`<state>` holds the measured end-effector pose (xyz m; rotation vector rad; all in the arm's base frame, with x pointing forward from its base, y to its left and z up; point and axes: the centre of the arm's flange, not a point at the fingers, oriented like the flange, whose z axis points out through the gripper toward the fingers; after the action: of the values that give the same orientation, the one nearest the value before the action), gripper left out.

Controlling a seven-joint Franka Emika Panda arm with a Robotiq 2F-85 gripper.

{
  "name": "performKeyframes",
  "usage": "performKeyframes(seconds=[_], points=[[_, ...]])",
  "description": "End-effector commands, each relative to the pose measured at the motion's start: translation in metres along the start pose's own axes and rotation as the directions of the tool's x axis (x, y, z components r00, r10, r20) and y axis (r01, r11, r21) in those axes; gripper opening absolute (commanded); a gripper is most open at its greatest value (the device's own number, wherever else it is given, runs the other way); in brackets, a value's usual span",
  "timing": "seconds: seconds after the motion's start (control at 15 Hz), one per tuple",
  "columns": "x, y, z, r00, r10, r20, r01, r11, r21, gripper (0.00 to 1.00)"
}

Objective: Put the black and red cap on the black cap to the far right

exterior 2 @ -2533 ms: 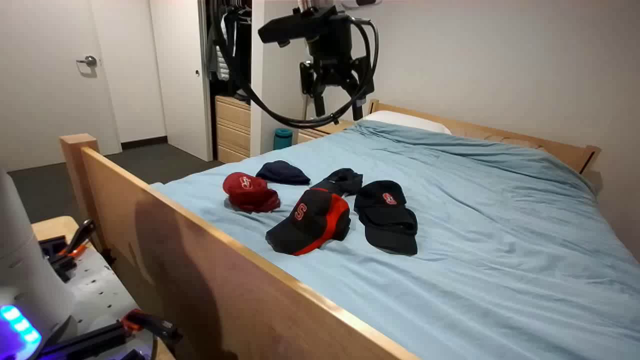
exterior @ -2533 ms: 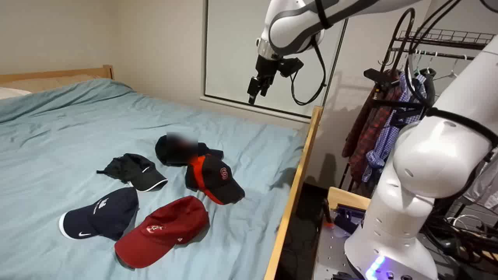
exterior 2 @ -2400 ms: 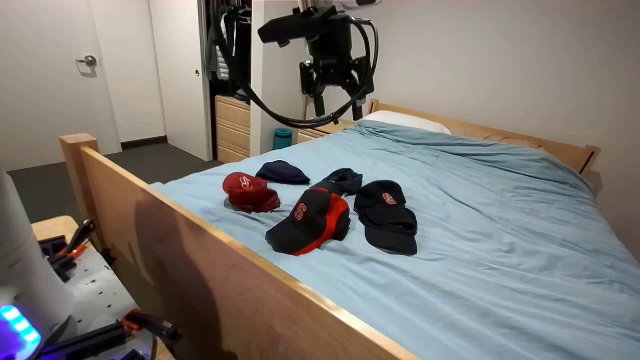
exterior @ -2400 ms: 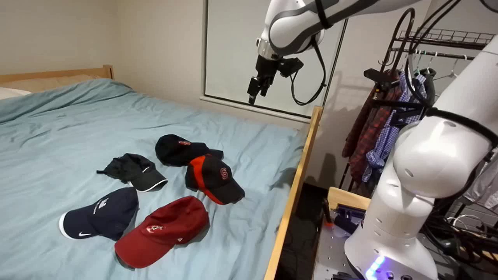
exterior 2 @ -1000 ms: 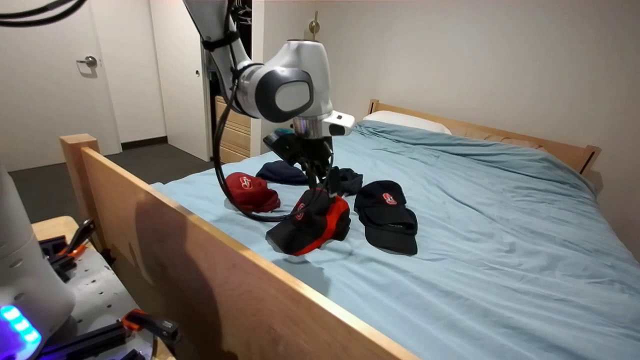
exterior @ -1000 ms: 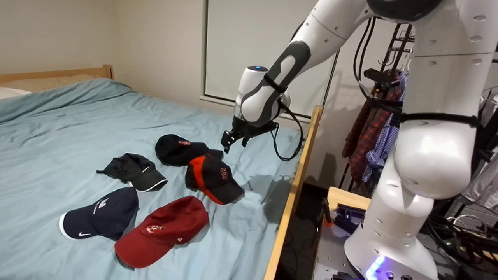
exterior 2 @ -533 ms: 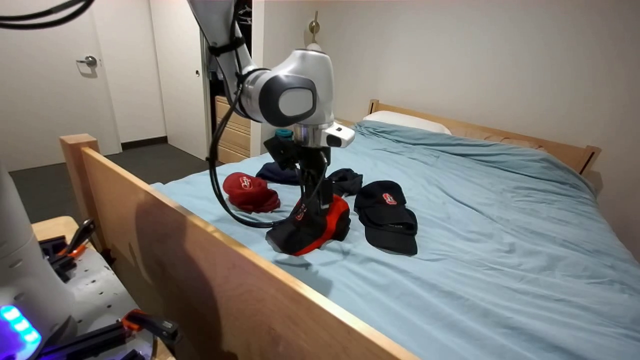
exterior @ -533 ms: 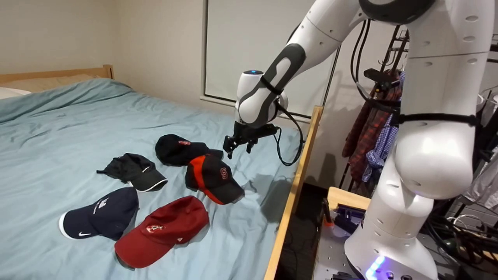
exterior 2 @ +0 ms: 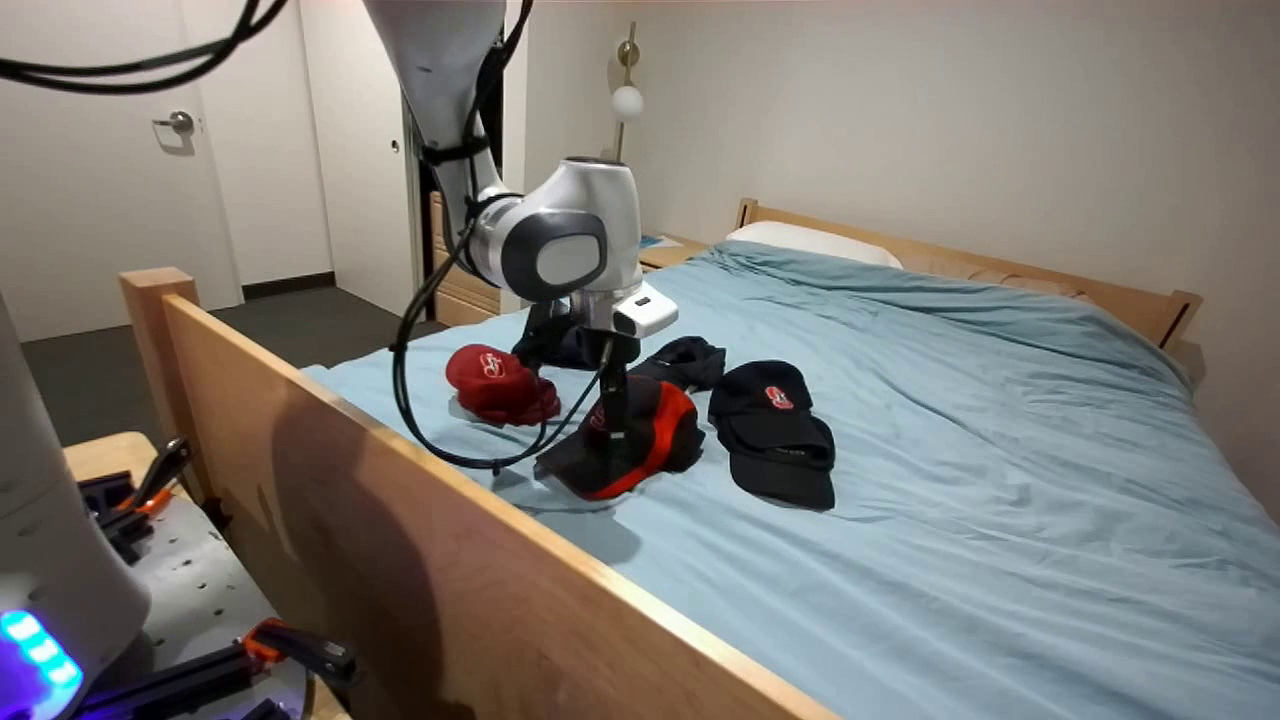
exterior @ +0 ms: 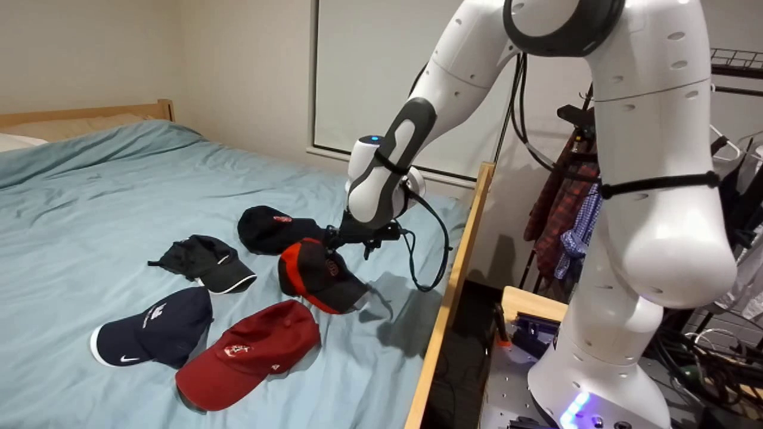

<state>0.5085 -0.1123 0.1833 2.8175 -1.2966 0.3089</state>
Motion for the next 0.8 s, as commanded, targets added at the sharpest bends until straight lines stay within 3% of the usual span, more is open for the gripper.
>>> performKeyframes(seconds=[0.0, 0.33, 0.73], points=[[-0.014, -0.046, 0.025, 0.985, 0.148, -0.090, -0.141, 0.987, 0.079, 1.00], [-0.038, -0.076, 0.041, 0.951, 0.274, -0.145, -0.258, 0.958, 0.122, 1.00], [-0.041, -0.096, 0.033, 0.944, 0.235, -0.232, -0.213, 0.970, 0.118, 1.00]])
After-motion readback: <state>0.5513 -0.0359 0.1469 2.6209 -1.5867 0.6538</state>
